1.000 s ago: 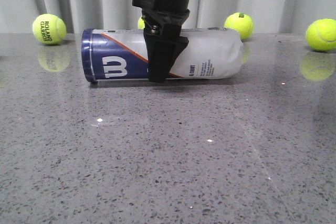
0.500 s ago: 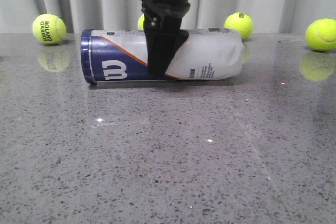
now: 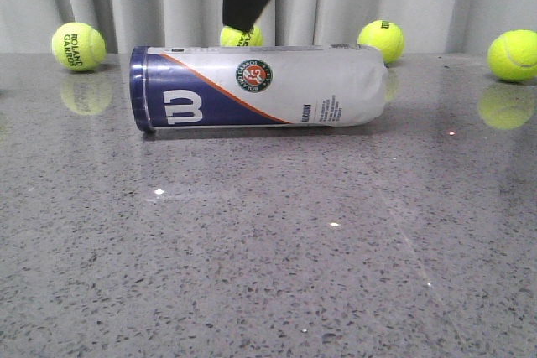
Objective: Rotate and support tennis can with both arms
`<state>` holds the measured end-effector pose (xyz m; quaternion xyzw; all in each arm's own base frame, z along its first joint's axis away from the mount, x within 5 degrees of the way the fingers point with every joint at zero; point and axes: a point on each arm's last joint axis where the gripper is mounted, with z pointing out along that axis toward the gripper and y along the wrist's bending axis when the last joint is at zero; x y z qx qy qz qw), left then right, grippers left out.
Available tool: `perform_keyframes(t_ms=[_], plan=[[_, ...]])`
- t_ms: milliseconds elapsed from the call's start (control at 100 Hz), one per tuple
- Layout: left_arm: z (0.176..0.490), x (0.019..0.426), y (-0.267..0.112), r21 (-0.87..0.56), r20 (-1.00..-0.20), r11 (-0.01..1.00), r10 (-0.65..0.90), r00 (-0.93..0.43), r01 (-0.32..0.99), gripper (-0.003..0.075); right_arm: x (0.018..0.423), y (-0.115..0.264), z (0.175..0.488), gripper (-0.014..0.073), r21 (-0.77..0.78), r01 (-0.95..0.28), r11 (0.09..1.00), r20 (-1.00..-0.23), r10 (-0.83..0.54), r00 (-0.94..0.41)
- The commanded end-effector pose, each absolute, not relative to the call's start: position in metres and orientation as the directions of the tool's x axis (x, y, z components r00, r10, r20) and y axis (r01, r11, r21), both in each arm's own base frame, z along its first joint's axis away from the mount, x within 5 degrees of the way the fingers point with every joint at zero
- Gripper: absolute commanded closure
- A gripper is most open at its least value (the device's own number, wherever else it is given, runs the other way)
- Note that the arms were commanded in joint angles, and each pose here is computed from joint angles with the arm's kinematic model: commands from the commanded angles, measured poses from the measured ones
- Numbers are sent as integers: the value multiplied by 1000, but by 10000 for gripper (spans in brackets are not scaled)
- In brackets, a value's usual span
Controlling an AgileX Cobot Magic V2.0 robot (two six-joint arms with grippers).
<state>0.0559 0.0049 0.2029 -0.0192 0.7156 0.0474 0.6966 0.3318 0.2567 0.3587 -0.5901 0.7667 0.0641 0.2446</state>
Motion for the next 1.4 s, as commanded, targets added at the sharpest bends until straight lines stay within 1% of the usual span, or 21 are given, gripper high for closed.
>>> perform_keyframes(t_ms=[0, 100, 150, 220, 270, 360, 410, 480, 530, 580, 640, 720, 780, 820, 880, 910, 1090, 1180, 1190, 1260, 1390], plan=[[197, 55, 6, 29, -999, 994, 33, 36, -106, 740, 311, 235, 399, -49, -171, -884, 435, -479, -821, -311], [197, 55, 6, 29, -999, 994, 33, 36, -106, 740, 310, 223, 409, -48, -173, -780, 602, -493, -738, -460], [197, 55, 6, 29, -999, 994, 33, 36, -106, 740, 309, 217, 414, -48, -159, -705, 692, -510, -669, -541], [197, 55, 6, 29, -999, 994, 33, 36, -106, 740, 307, 209, 422, -48, -134, -607, 783, -540, -571, -618], [197, 55, 6, 29, -999, 994, 33, 36, -106, 740, 303, 205, 426, -48, -111, -568, 816, -555, -525, -646], [197, 55, 6, 29, -999, 994, 33, 36, -106, 740, 296, 196, 432, -44, -83, -528, 845, -567, -475, -673], [197, 55, 6, 29, -999, 994, 33, 36, -106, 740, 291, 190, 434, -17, -74, -510, 857, -566, -457, -686], [197, 55, 6, 29, -999, 994, 33, 36, -106, 740, 284, 181, 432, 67, -61, -484, 873, -557, -432, -709], [197, 55, 6, 29, -999, 994, 33, 36, -106, 740, 279, 174, 430, 153, -59, -474, 879, -547, -425, -721], [197, 55, 6, 29, -999, 994, 33, 36, -106, 740, 271, 168, 428, 264, -60, -472, 879, -536, -428, -728], [197, 55, 6, 29, -999, 994, 33, 36, -106, 740, 264, 163, 422, 377, -64, -473, 879, -518, -434, -737], [197, 55, 6, 29, -999, 994, 33, 36, -106, 740, 253, 155, 419, 532, -61, -469, 881, -517, -430, -740], [197, 55, 6, 29, -999, 994, 33, 36, -106, 740, 245, 150, 412, 620, -51, -454, 889, -507, -415, -755], [197, 55, 6, 29, -999, 994, 33, 36, -106, 740, 239, 146, 411, 671, -43, -445, 895, -517, -401, -756], [197, 55, 6, 29, -999, 994, 33, 36, -106, 740, 232, 142, 405, 660, -38, -441, 897, -530, -392, -752], [197, 55, 6, 29, -999, 994, 33, 36, -106, 740, 227, 138, 405, 664, -33, -440, 897, -552, -384, -740], [197, 55, 6, 29, -999, 994, 33, 36, -106, 740, 197, 119, 392, 664, 0, -422, 907, -622, -330, -710], [197, 55, 6, 29, -998, 994, 34, 45, -107, 740, 180, 109, 387, 664, 11, -429, 903, -680, -308, -665], [198, 55, 6, 29, -998, 994, 35, 48, -107, 740, 178, 107, 389, 664, 14, -431, 902, -698, -300, -650], [199, 55, 6, 29, -997, 994, 37, 68, -109, 740, 163, 99, 385, 664, 25, -442, 897, -755, -272, -596], [201, 55, 6, 29, -995, 993, 39, 88, -112, 740, 136, 82, 374, 664, 40, -458, 888, -841, -218, -495]])
